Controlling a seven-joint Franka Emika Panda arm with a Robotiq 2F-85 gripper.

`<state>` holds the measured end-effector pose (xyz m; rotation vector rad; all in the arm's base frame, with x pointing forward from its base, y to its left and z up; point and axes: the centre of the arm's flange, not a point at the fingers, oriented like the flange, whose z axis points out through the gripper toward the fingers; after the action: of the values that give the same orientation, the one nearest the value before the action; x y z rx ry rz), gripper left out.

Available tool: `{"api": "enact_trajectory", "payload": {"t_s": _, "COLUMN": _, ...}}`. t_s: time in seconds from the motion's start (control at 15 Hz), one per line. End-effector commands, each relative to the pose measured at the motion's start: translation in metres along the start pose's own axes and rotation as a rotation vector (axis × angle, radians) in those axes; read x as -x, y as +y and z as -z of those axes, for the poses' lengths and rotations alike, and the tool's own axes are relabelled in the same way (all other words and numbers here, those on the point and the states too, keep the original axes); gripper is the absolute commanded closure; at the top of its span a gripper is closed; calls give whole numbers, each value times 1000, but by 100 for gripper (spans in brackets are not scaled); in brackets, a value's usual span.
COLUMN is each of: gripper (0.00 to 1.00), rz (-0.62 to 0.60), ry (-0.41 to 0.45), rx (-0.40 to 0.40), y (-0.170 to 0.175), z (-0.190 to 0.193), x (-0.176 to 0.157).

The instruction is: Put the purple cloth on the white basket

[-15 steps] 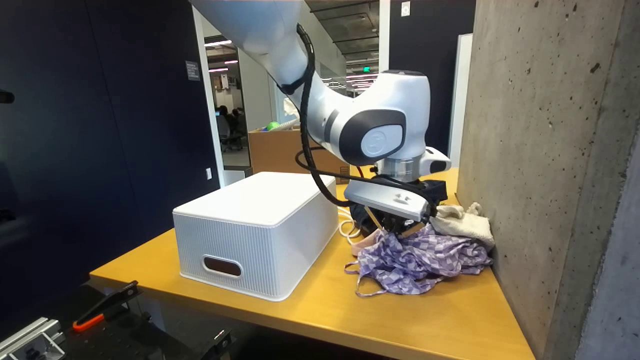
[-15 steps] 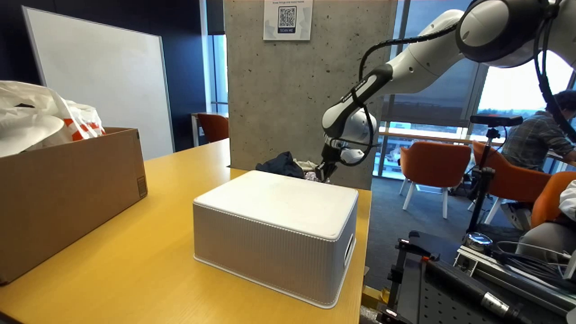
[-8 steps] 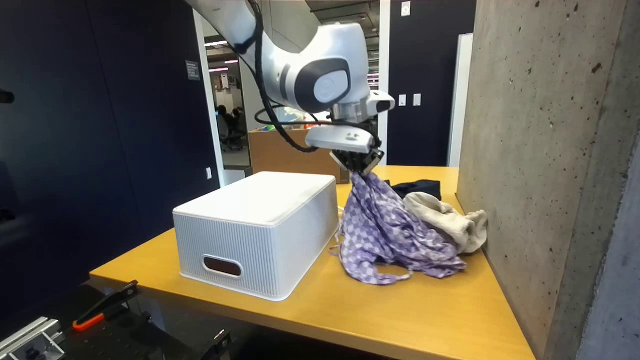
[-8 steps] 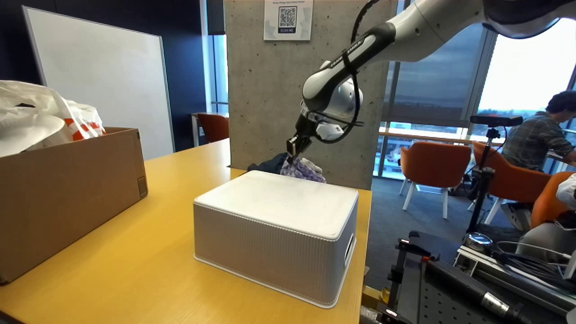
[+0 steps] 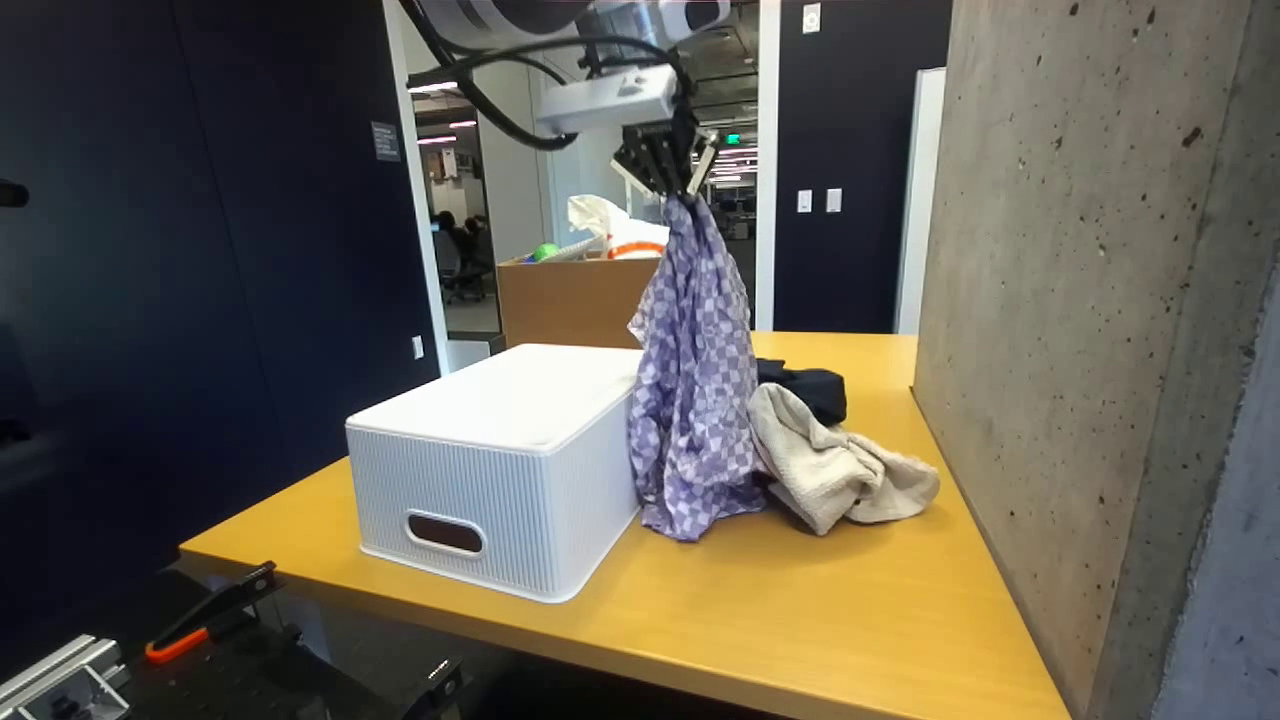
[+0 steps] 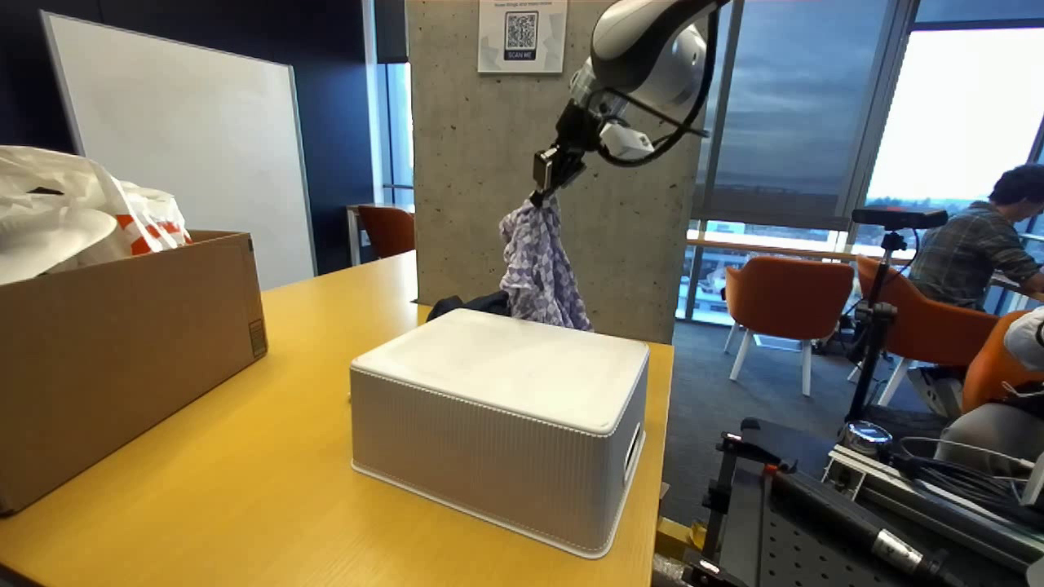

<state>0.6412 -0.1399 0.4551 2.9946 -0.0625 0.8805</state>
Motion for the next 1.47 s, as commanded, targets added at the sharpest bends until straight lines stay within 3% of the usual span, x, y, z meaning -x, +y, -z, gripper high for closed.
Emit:
{"api": "enact_trajectory", "payload": {"t_s": 0.0, "gripper": 98, "rz": -10, "ry": 31, "rx": 48, "y": -6, "z": 71, "x": 7}}
{"api": "enact_trajectory", "payload": {"t_s": 0.2, "gripper": 98, "rz": -9, "ry": 15, "rx": 72, "y": -6, "z": 74, "x": 4}}
{"api": "enact_trajectory", "payload": {"t_s": 0.4, "gripper": 98, "rz": 29, "ry": -21, "rx": 90, "y": -33, "z": 43, "x": -4}}
{"api": "enact_trajectory", "payload": {"t_s": 0.67, "gripper": 98, "rz": 127, "ry": -49, "rx": 83, "y": -129, "z": 20, "x": -3}}
{"api": "enact_trajectory", "payload": {"t_s": 1.0, "gripper": 98, "rz": 234, "ry": -13, "rx": 38, "y": -249, "z": 38, "x": 2}}
{"api": "enact_trajectory", "payload": {"t_s": 1.2, "gripper": 98, "rz": 274, "ry": -10, "rx": 9, "y": -298, "z": 46, "x": 12}}
{"api": "enact_trajectory", "payload": {"t_s": 1.4, "gripper": 98, "rz": 299, "ry": -31, "rx": -9, "y": -324, "z": 48, "x": 23}}
